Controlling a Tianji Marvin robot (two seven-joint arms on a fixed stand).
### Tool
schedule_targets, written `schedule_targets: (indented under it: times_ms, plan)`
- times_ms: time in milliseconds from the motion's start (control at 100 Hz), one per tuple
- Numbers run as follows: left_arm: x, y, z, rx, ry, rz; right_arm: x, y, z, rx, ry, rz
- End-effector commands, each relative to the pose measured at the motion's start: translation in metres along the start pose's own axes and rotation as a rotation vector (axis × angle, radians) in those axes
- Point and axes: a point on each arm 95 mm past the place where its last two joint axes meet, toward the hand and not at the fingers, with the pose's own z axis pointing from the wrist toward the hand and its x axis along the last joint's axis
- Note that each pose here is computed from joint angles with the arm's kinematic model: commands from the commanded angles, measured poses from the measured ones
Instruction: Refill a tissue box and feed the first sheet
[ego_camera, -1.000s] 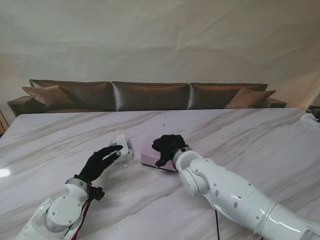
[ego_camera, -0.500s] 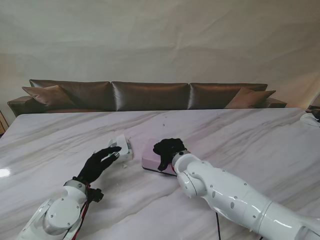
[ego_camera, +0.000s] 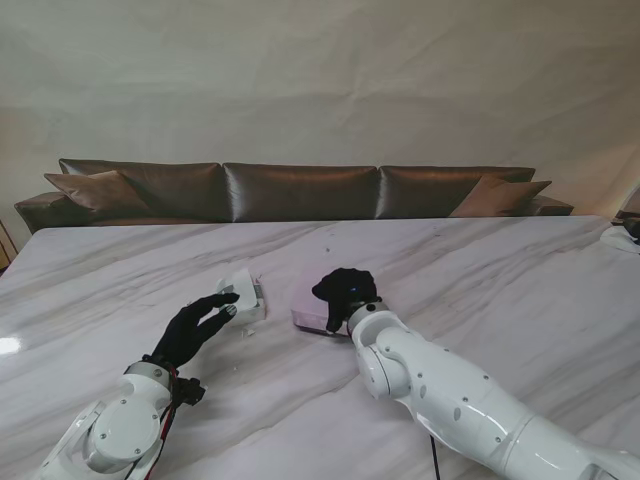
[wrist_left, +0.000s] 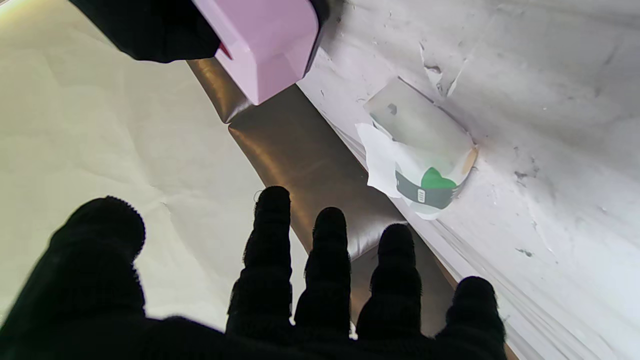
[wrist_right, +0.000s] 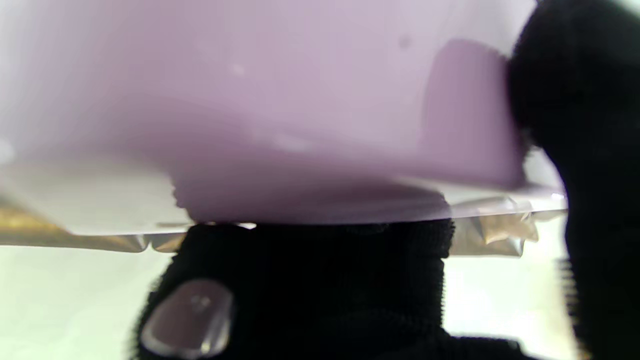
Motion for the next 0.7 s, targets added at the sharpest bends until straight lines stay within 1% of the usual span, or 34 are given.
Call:
schedule_targets:
  times_ms: [0, 170, 250, 390, 460, 560, 690]
  plan:
    - [0.006, 0.002, 0.0, -0.009, 0.016, 0.005, 0.004, 0.009, -0.004, -0.015, 0.002, 0.05]
    - [0.013, 0.003, 0.006, -0.009, 0.053, 0.011, -0.001, 0.029, -0.015, -0.043, -0.056, 0.259]
    - [0.018, 0.004, 0.011, -0.016, 0.073, 0.013, -0.004, 0.037, -0.021, -0.048, -0.077, 0.34]
    - [0.028, 0.007, 0.023, -0.026, 0.114, 0.024, -0.01, 0.05, -0.031, -0.066, -0.087, 0.465]
    - [0.035, 0.008, 0.029, -0.035, 0.139, 0.035, -0.013, 0.057, -0.036, -0.067, -0.091, 0.544]
    - [0.044, 0.011, 0.037, -0.045, 0.177, 0.051, -0.016, 0.064, -0.044, -0.065, -0.097, 0.685]
    - [0.054, 0.016, 0.044, -0.076, 0.214, 0.063, -0.023, 0.066, -0.055, -0.058, -0.104, 0.828]
